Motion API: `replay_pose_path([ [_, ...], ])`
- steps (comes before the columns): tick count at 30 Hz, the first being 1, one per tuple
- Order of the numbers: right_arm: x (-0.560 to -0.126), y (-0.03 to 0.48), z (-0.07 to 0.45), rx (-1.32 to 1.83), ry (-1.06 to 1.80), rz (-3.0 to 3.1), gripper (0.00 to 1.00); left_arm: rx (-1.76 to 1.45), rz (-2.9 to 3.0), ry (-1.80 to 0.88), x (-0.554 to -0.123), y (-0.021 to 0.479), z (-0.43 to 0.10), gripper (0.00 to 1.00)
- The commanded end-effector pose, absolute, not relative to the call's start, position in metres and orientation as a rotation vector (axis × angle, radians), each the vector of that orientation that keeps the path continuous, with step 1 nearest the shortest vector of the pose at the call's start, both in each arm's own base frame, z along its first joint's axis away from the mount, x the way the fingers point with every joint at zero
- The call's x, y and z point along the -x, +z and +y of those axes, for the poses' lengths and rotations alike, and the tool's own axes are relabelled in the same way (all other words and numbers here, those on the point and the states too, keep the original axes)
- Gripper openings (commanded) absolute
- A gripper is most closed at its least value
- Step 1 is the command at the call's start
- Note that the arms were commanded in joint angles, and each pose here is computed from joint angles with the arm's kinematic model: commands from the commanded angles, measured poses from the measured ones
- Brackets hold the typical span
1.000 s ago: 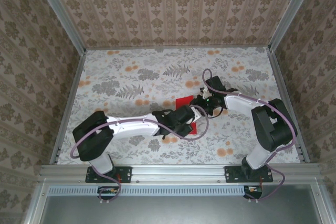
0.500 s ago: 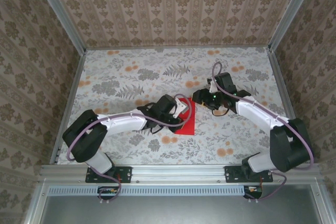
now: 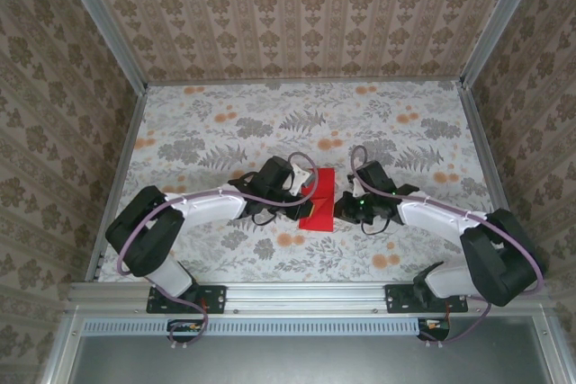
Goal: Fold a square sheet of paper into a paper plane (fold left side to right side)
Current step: Fold the triangle a second time at the center of the table.
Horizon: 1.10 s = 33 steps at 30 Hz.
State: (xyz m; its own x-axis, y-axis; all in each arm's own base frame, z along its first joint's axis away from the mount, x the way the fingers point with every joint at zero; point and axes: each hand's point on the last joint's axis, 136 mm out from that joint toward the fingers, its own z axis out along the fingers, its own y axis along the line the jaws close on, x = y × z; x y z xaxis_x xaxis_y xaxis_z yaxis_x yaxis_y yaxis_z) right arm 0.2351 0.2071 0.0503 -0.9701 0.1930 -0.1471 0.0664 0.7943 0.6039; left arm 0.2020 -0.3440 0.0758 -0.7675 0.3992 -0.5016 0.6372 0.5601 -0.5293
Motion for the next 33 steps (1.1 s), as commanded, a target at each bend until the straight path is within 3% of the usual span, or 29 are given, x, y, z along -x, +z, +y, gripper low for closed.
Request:
replay_pose_path([
  [1, -0.236, 0.039, 0.217, -0.218, 0.920, 2.780, 0.07, -0.829, 2.519, -1.054, -0.199, 0.070, -0.345, 0.00],
  [21, -0.220, 0.002, 0.214, -0.136, 0.709, 2.959, 0.07, -0.799, 2.587, -0.924, -0.208, 0.060, -0.335, 0.03],
  [33, -0.226, 0.033, 0.234, -0.120, 0.926, 2.814, 0.07, -0.721, 2.582, -1.025, -0.206, 0.073, -0.344, 0.00],
])
